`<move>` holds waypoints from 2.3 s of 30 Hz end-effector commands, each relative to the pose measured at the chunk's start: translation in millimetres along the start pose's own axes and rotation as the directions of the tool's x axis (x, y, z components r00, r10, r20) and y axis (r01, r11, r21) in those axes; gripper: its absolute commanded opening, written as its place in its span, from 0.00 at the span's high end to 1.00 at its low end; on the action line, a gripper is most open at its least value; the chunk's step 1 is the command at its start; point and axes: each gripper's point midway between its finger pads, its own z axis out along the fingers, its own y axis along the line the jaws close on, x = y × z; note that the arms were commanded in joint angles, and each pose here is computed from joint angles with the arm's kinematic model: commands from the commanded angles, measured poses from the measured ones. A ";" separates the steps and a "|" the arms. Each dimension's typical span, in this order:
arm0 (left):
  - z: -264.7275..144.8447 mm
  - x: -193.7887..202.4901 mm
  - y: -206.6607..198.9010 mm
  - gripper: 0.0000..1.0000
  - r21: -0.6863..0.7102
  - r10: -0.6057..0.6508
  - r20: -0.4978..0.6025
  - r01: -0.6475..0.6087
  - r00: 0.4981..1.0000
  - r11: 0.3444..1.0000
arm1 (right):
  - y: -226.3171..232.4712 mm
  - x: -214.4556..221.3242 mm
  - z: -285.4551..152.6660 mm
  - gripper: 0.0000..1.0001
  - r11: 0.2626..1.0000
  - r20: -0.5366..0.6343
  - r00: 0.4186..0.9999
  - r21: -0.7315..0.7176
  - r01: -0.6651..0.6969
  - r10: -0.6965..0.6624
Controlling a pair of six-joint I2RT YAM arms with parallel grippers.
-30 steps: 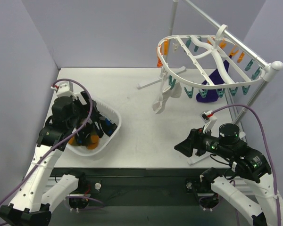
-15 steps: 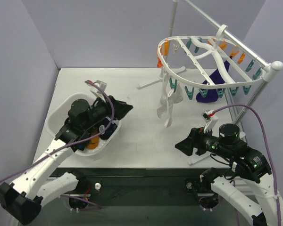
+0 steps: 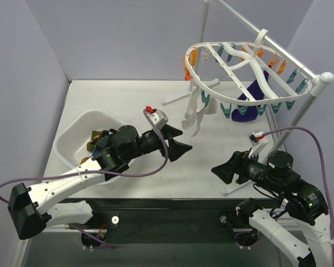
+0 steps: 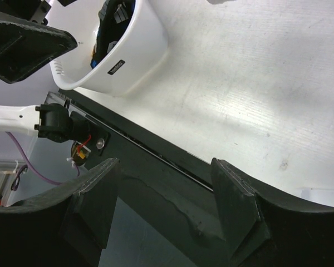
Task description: Remove the socks clipped to the hanger
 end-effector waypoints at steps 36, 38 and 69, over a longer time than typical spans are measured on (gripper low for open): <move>60.7 -26.3 -33.8 1.00 0.190 -0.250 0.002 0.245 0.968 0.951 | -11.4 -9.2 17.5 0.27 0.997 0.028 0.999 0.063 -0.040 0.039; 55.7 -27.3 -44.2 1.00 0.240 -0.279 -0.004 0.272 0.960 0.932 | -11.0 -8.2 21.3 0.25 0.998 0.026 0.999 0.054 -0.042 0.041; 46.7 -80.9 -51.1 0.19 0.068 -0.159 0.090 0.153 0.983 0.986 | 13.6 -14.8 41.9 1.00 0.993 0.045 0.998 -0.108 -0.046 0.051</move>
